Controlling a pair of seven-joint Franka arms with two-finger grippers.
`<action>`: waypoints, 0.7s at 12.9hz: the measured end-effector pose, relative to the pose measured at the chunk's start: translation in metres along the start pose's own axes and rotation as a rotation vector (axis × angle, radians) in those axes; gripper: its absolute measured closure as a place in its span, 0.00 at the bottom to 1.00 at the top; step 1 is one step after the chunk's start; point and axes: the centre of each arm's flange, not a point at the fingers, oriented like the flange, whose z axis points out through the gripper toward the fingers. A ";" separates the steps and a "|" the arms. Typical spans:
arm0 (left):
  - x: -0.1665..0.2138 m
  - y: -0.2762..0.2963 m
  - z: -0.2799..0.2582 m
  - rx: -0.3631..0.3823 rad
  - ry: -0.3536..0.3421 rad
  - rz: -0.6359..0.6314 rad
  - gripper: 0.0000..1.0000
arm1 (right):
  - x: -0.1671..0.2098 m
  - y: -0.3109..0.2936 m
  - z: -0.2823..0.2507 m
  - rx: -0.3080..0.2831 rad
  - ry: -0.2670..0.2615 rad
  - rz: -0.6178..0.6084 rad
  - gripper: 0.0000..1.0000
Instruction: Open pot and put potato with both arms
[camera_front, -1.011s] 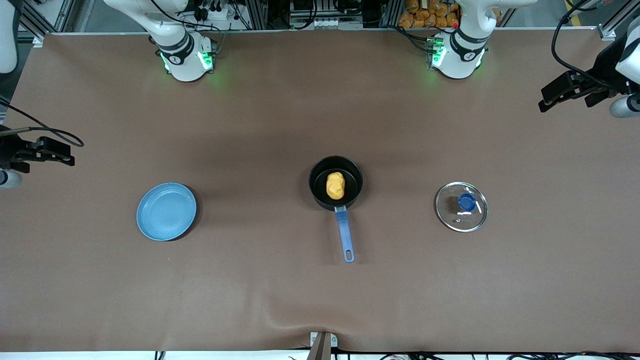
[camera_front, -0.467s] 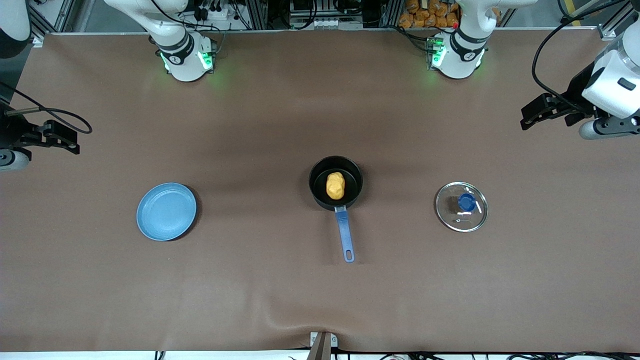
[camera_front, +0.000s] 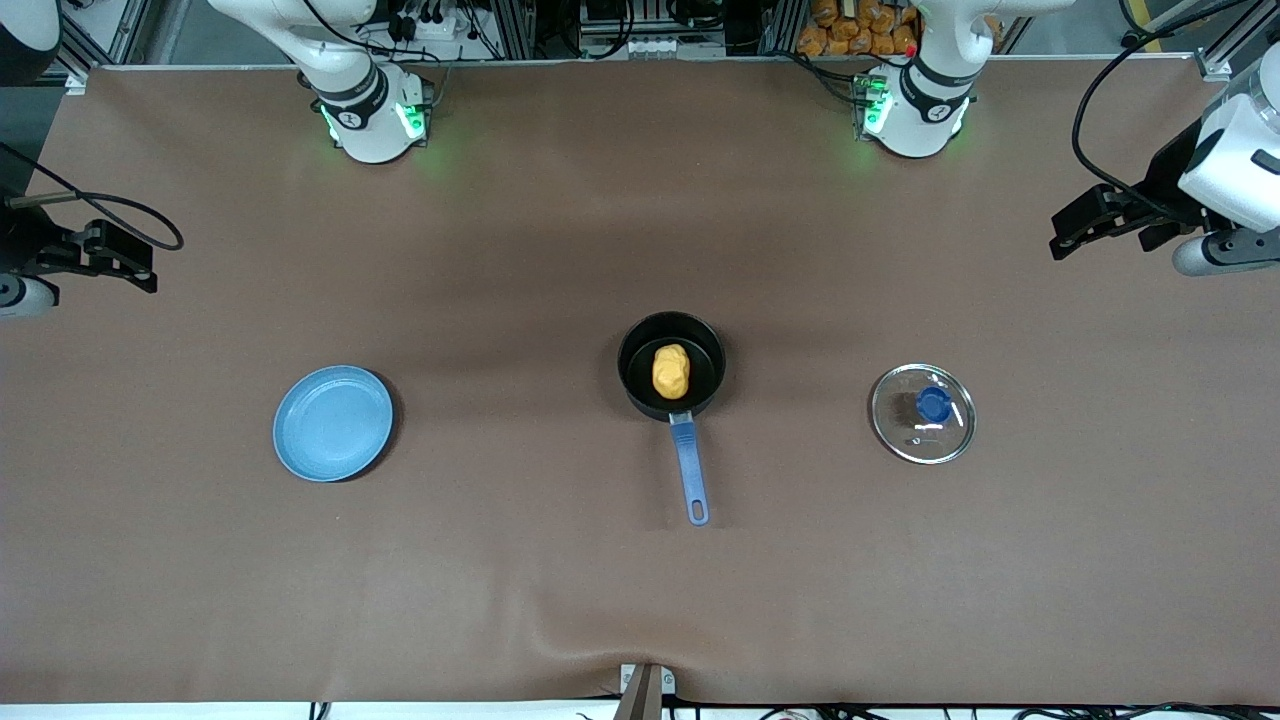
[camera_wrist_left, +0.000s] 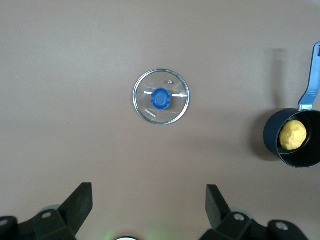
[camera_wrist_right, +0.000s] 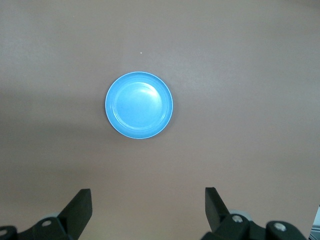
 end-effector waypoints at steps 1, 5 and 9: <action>0.000 0.000 -0.001 0.000 0.001 -0.001 0.00 | 0.000 -0.001 0.000 0.000 0.003 -0.001 0.00; 0.001 -0.001 -0.006 -0.004 0.021 -0.002 0.00 | 0.001 -0.004 -0.001 0.001 0.008 -0.005 0.00; 0.001 0.000 -0.013 -0.007 0.035 -0.001 0.00 | 0.000 -0.005 -0.006 0.017 0.016 -0.004 0.00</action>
